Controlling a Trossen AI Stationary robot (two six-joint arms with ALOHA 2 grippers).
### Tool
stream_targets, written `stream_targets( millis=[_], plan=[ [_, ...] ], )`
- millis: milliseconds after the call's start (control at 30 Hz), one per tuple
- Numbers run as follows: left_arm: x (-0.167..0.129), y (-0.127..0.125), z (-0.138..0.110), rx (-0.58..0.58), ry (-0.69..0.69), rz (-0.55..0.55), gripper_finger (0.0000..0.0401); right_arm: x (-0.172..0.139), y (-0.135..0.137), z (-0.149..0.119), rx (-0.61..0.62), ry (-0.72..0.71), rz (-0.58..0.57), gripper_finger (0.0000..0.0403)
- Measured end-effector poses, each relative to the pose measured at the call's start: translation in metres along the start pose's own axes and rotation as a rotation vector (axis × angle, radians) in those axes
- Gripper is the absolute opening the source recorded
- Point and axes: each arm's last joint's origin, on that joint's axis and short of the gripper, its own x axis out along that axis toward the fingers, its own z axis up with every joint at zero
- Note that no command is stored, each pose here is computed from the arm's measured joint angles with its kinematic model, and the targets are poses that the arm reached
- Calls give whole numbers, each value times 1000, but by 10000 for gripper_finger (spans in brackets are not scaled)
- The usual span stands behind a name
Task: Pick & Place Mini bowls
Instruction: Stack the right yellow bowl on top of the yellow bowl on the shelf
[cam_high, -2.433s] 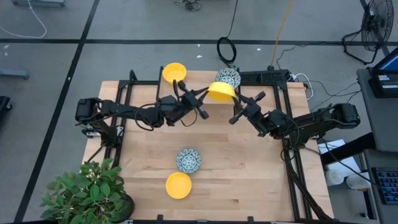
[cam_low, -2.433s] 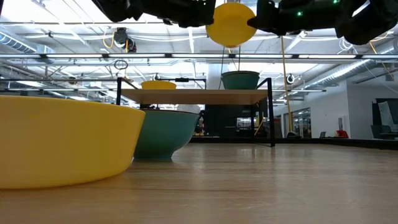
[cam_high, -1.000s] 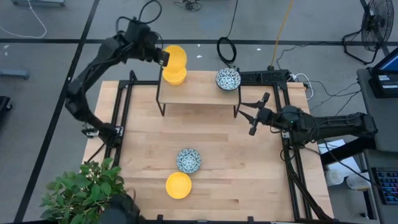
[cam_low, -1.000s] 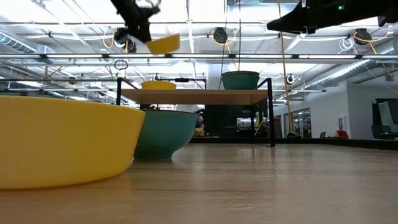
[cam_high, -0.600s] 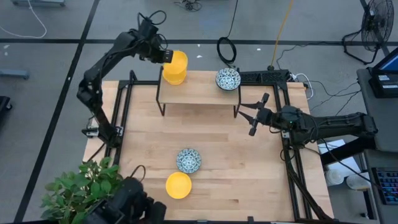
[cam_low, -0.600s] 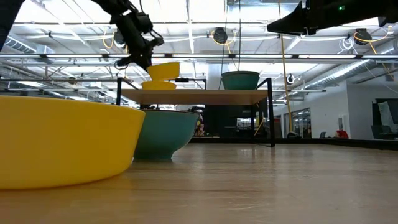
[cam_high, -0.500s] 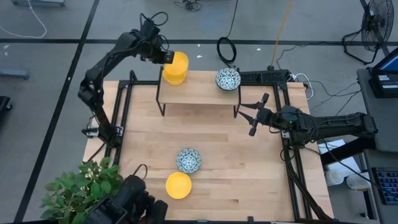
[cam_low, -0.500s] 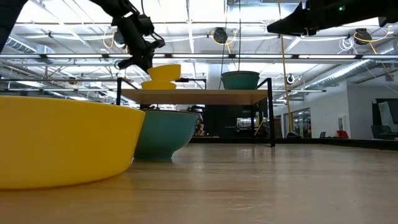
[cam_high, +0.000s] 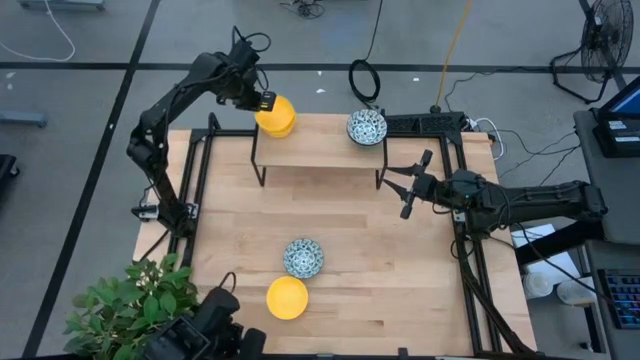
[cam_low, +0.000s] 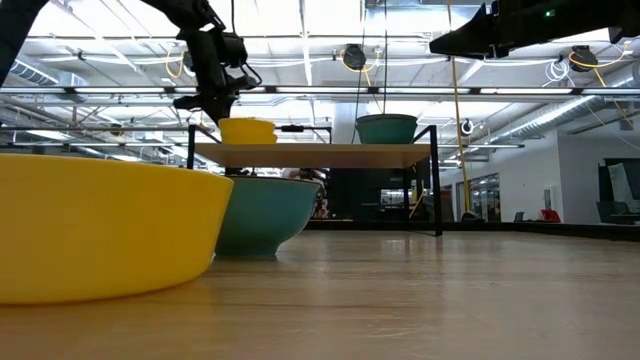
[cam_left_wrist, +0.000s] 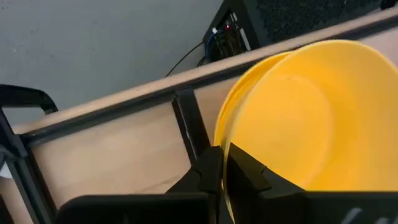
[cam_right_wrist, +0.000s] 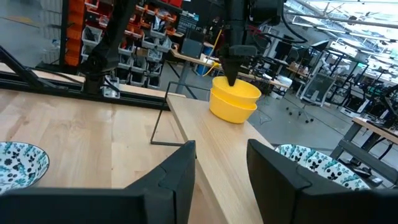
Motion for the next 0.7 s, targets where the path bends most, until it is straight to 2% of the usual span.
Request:
stream_targets(
  millis=[167,433,700],
  plan=[
    [1,-7,-6,24,45,-23,5,0,0,0,4,0,0,130],
    [1,-10,-10,42,74,-17,27,0,0,0,4,0,0,130],
    [1,-10,-10,42,74,-16,9,0,0,0,5,0,0,130]
  ],
)
